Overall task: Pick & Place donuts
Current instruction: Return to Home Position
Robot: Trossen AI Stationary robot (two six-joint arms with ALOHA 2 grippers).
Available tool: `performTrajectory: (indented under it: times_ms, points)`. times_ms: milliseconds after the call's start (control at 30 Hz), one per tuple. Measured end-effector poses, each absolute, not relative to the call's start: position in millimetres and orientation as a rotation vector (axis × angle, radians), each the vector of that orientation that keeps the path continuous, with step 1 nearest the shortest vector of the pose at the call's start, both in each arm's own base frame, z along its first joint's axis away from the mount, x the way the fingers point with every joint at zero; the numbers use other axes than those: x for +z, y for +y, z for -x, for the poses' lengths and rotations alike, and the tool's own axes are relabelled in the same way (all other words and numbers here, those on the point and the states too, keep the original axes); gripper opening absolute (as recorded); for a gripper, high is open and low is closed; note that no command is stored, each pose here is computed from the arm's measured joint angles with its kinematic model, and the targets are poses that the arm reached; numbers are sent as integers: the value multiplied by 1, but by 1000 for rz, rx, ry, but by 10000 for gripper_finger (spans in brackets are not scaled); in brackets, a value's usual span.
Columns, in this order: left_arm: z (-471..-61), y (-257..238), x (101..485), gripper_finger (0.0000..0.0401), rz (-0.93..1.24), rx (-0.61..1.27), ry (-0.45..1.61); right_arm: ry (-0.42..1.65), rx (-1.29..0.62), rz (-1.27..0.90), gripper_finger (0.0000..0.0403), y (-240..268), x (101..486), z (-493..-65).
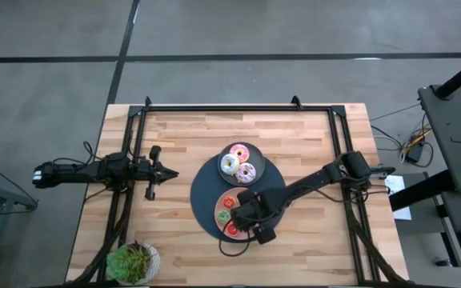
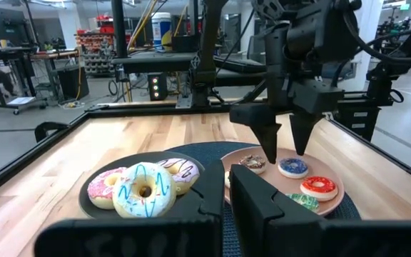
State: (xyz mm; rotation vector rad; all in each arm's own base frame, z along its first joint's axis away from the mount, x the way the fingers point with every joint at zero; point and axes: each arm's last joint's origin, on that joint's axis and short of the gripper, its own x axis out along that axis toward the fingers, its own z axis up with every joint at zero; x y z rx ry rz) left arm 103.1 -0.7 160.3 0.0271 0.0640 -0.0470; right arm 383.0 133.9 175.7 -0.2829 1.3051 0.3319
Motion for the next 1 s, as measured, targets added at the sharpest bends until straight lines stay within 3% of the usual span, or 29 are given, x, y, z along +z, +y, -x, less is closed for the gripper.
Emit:
performTrajectory:
  times_ms: [367, 700, 1000]
  points:
    - [-103, -1, 160, 0, -27, -47, 64, 1276, 295, 234, 256, 129, 189, -382]
    - [-103, -1, 160, 0, -27, -47, 64, 1187, 220, 145, 143, 99, 209, -377]
    - [-103, -1, 160, 0, -27, -47, 64, 1111, 126, 47, 28, 62, 214, -347]
